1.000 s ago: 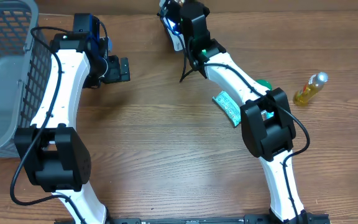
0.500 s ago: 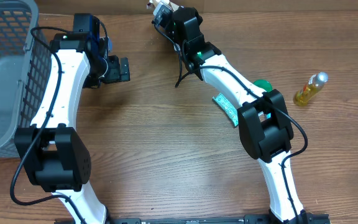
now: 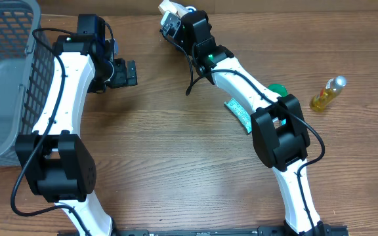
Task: Scan the item barcode
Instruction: 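Hold the PanTree packet up at the white scanner, then carry the PanTree packet right and lower it beside the teal pack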
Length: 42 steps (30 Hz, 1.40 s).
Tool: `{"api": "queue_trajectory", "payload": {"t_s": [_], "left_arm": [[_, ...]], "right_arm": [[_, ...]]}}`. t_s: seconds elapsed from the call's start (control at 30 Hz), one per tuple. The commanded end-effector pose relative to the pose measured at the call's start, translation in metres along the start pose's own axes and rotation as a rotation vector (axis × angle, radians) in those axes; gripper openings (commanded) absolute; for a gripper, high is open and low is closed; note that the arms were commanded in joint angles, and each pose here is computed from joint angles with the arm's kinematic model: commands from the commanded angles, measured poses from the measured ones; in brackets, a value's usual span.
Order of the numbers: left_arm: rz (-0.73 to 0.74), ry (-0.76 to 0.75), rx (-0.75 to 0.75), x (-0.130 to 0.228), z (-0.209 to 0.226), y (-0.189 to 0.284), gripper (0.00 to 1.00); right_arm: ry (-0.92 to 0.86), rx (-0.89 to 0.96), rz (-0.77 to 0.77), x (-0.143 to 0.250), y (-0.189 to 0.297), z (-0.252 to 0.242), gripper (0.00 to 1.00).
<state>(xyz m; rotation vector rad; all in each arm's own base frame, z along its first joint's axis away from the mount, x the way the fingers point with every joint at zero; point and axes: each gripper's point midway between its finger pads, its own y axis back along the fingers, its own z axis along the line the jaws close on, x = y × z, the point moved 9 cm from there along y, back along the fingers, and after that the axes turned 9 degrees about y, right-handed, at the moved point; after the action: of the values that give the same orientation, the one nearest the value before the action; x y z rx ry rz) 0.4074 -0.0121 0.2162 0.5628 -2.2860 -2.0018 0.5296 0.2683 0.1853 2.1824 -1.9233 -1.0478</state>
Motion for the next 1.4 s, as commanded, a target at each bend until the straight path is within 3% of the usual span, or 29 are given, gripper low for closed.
{"api": "queue_trajectory", "payload": {"t_s": [0.0,0.23,0.43,0.73,0.87,1.07,1.2,1.37], "left_arm": [[-0.009,-0.001,0.005,-0.001,-0.002,0.002,1.0],[-0.009,-0.002,0.005,-0.001,-0.002,0.002,1.0],[-0.009,-0.001,0.005,-0.001,-0.002,0.002,1.0],[-0.009,-0.001,0.004,-0.001,-0.002,0.002,1.0],[-0.009,-0.001,0.004,-0.001,-0.002,0.002,1.0],[-0.009,-0.001,0.004,-0.001,-0.002,0.002,1.0],[-0.009,-0.001,0.004,-0.001,-0.002,0.002,1.0],[-0.009,-0.001,0.004,-0.001,-0.002,0.002,1.0]], "right_arm": [[-0.064,0.019,-0.053,-0.009,0.0,-0.006,0.14],[-0.237,0.08,-0.093,-0.012,0.009,-0.031,0.15],[-0.409,0.099,-0.131,-0.025,0.059,-0.078,0.15],[-0.737,-0.269,-0.053,-0.009,0.141,-0.096,0.15],[-0.799,-0.56,0.052,0.01,0.162,-0.072,0.15],[-0.853,-0.85,0.448,0.058,0.189,-0.024,0.24],[-0.836,-0.881,0.645,0.084,0.194,-0.002,0.27],[-0.781,-0.805,0.773,0.111,0.186,0.013,0.3]]}}
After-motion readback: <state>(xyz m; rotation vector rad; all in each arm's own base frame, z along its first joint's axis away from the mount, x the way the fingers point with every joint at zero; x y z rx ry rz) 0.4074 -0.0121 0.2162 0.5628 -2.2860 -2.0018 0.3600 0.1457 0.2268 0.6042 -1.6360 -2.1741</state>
